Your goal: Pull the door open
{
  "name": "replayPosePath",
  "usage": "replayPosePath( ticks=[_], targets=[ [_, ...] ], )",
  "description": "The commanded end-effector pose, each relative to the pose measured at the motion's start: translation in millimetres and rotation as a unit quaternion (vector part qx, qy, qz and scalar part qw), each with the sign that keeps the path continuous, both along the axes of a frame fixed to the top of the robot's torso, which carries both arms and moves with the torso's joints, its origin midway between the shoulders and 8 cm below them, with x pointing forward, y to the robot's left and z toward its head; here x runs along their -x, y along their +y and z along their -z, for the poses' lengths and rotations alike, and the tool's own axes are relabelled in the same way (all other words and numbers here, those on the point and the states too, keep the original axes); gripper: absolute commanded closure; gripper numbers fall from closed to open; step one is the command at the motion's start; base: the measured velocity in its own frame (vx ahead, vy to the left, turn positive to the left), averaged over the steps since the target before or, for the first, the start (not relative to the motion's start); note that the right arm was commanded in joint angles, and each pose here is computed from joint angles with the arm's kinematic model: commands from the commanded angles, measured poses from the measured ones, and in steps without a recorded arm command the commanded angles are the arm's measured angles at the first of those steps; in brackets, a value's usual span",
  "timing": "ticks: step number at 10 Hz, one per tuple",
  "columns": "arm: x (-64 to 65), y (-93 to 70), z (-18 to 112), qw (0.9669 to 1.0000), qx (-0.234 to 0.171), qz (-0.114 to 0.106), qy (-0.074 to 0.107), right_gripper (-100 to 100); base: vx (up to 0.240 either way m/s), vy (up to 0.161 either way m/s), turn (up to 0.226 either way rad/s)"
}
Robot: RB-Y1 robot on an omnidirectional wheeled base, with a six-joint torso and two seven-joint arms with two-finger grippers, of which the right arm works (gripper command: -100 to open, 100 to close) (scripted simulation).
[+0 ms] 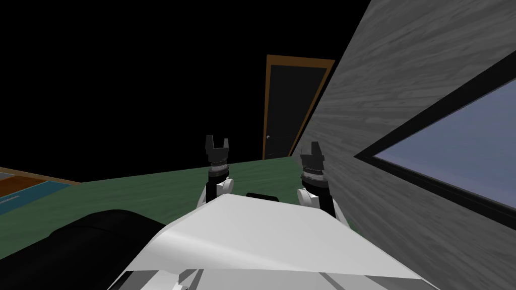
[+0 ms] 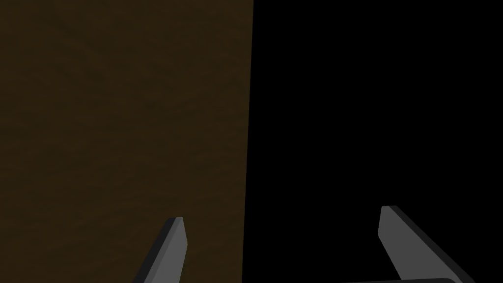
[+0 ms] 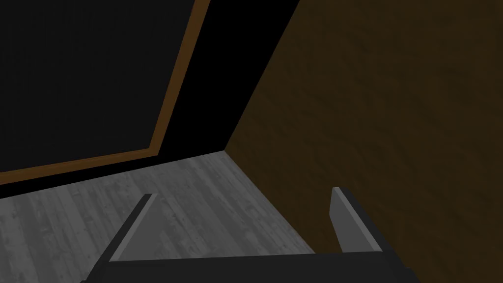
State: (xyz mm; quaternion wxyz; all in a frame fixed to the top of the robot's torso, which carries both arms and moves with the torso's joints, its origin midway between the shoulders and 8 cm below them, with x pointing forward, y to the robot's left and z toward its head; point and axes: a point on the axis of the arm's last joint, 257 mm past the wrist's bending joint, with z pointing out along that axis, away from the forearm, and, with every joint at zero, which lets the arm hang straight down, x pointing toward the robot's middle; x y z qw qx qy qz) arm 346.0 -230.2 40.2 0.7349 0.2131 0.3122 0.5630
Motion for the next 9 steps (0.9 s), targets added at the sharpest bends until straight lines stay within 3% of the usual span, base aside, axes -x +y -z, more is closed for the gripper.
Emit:
replayPosePath(
  ticks=[1,4,9],
  targets=[
    [-6.3,1.0,9.4,0.9998,0.014,0.008,0.008,-100,0.072,0.001,-0.021],
    [-17.6,2.5,27.2,0.9987,0.041,0.022,0.021,-100,0.159,0.009,-0.003],
    [-36.3,4.3,58.8,0.9941,0.087,0.047,0.044,-100,0.113,0.019,-0.006]
  ],
)
